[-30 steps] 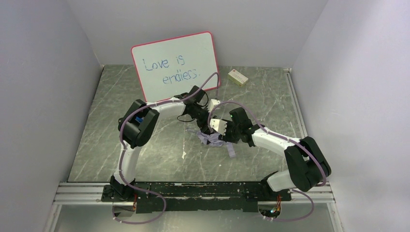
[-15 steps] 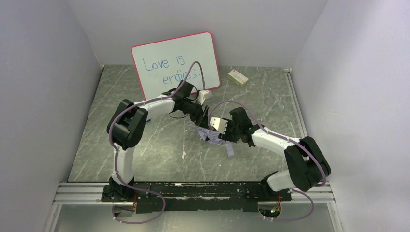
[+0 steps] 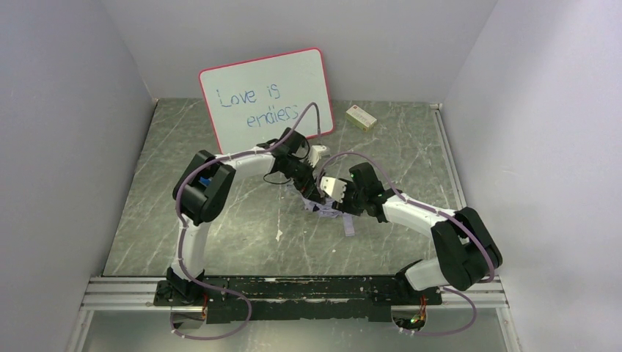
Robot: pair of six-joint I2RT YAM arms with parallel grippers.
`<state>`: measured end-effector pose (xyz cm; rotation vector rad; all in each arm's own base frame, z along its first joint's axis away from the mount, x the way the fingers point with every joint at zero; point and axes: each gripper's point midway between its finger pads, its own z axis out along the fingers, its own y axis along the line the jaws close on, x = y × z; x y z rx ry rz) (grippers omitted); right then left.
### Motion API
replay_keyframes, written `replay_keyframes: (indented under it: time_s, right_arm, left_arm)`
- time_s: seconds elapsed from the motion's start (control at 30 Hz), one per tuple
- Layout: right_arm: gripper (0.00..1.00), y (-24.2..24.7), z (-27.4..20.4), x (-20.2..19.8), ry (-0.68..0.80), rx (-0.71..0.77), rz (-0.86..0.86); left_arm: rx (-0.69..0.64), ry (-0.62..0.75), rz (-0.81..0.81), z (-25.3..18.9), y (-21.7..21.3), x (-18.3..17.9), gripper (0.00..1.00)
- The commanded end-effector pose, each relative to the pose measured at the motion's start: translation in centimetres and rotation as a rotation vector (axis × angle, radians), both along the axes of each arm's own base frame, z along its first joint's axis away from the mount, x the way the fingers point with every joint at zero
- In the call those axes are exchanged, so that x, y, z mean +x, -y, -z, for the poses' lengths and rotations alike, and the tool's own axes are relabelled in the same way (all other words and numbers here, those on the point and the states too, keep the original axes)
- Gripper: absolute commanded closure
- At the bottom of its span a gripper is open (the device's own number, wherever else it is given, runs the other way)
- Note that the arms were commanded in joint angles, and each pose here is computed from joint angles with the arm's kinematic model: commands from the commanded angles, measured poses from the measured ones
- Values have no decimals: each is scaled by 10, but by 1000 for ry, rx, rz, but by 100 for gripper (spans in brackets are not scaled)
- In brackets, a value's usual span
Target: Put away the umbrella
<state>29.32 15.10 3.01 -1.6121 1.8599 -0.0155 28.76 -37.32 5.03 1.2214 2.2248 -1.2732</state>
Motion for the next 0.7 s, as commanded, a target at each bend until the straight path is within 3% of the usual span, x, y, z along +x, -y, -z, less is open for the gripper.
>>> replay_keyframes:
  time_s: [0.0,0.13,0.37,0.53,0.67]
  right_arm:
    - [79,19,24,-14,-66,-90,22]
    - [80,19,25,-14,-65,-91,24]
    - [80,18,26,-13,-70,-88,24]
    - [80,17,26,-14,-72,-81,24]
    - [80,16,25,-13,-67,-71,28]
  left_arm:
    - [37,98,32,8,16,-4,4]
    - [34,117,25,16,15,-4,6]
    - [165,101,62,51,3,-20,18]
    - [238,90,83,69,-3,-29,34]
    - [271,76,85,77,-7,-31,54]
